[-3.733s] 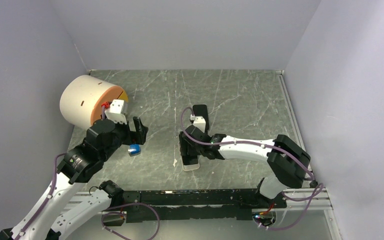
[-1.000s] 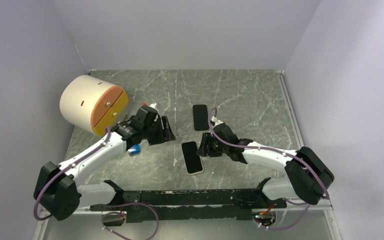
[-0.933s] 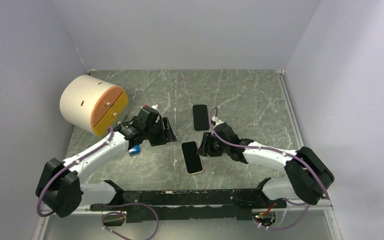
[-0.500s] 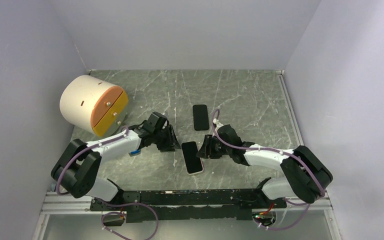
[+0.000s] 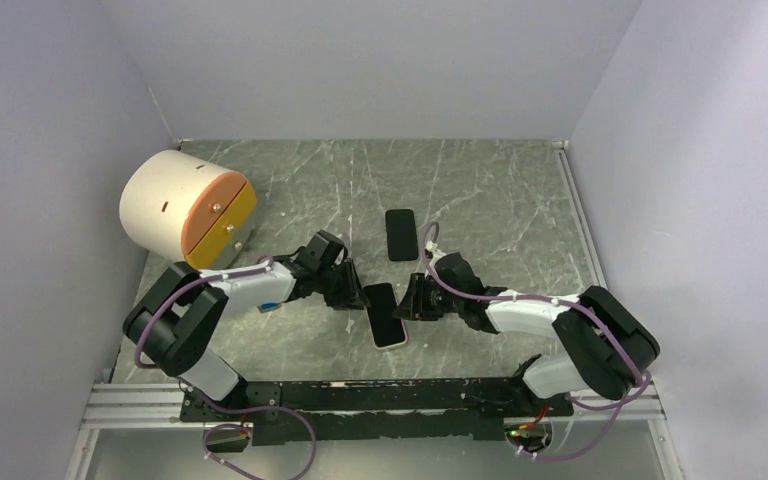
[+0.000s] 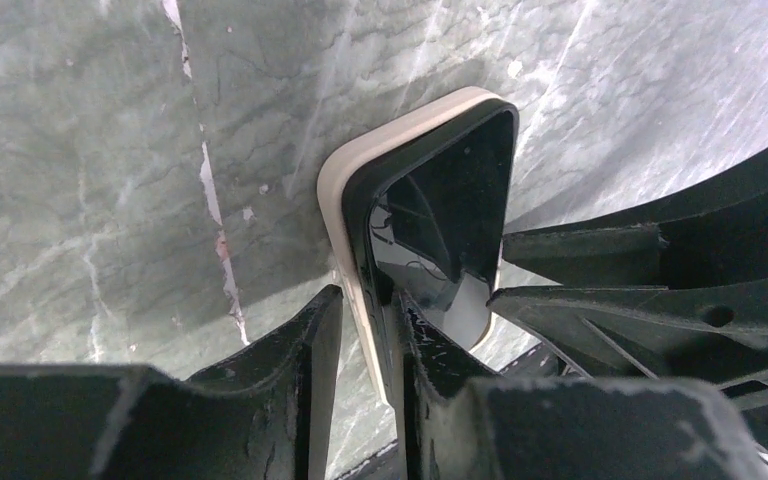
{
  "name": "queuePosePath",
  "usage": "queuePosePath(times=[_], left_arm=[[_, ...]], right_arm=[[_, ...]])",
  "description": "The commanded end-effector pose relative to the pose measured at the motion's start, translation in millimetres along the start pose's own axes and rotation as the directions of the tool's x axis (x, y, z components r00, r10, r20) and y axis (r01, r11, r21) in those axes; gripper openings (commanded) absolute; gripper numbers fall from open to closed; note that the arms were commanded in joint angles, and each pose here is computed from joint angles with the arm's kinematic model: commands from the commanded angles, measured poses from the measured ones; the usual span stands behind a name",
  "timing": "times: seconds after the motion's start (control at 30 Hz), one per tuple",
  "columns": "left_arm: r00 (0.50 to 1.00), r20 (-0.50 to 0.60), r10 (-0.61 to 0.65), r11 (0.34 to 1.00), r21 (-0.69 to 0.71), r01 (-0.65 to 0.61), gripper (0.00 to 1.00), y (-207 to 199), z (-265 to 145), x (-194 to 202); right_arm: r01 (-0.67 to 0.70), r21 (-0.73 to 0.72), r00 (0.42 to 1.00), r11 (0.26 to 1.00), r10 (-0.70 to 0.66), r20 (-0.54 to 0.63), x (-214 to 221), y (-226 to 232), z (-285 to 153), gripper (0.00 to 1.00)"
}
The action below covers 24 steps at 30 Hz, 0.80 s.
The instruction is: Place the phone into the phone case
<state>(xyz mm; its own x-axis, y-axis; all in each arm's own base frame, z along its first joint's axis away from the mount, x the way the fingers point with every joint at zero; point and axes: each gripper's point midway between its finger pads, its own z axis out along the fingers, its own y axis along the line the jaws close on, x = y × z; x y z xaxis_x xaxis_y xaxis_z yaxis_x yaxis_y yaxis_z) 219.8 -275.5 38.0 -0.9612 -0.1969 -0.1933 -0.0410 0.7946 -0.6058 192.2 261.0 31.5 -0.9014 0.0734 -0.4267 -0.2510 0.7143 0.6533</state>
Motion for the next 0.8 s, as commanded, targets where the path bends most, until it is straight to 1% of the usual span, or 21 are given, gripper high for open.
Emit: queuePosePath(times=[0.0,0.1,0.2,0.33,0.47,0.57,0.7,0.77], left_arm=[[0.999,-0.034,0.007,1.000,0.029,-0.006,0.28,-6,8,9],[0.999,-0.039,0.014,1.000,0.021,-0.013,0.26,-5,9,12],[0.999,-0.048,0.013,1.000,0.024,-0.012,0.23,-6,9,15],[0.998,-0.065,0.012,0.999,0.045,-0.009,0.18,-17,6,22],[0.996,-0.094,0.007,1.000,0.031,-0.004,0.13,-14,11,35],[0.994,-0.113,-0.005,1.000,0.013,0.006,0.12,-8,16,42],[0.993,-0.118,-0.001,1.000,0.004,0.002,0.14,-10,11,44],[0.993,-0.120,0.005,1.000,-0.001,-0.006,0.23,-12,5,44]], right_arm=[[-0.009,-0.042,1.000,0.999,0.010,0.026,-5,6,2,0.37],[-0.012,-0.043,1.000,0.999,0.013,0.022,-4,6,4,0.37],[-0.020,-0.059,1.000,0.998,0.021,0.019,-3,8,4,0.33],[-0.039,-0.097,0.999,0.994,0.041,0.016,2,11,5,0.31],[-0.062,-0.135,0.998,0.989,0.064,0.011,5,15,5,0.31],[-0.070,-0.161,0.997,0.984,0.074,0.016,5,19,4,0.31],[-0.081,-0.183,0.996,0.980,0.086,0.020,2,25,2,0.32],[-0.085,-0.185,0.995,0.979,0.091,0.026,0,27,1,0.32]])
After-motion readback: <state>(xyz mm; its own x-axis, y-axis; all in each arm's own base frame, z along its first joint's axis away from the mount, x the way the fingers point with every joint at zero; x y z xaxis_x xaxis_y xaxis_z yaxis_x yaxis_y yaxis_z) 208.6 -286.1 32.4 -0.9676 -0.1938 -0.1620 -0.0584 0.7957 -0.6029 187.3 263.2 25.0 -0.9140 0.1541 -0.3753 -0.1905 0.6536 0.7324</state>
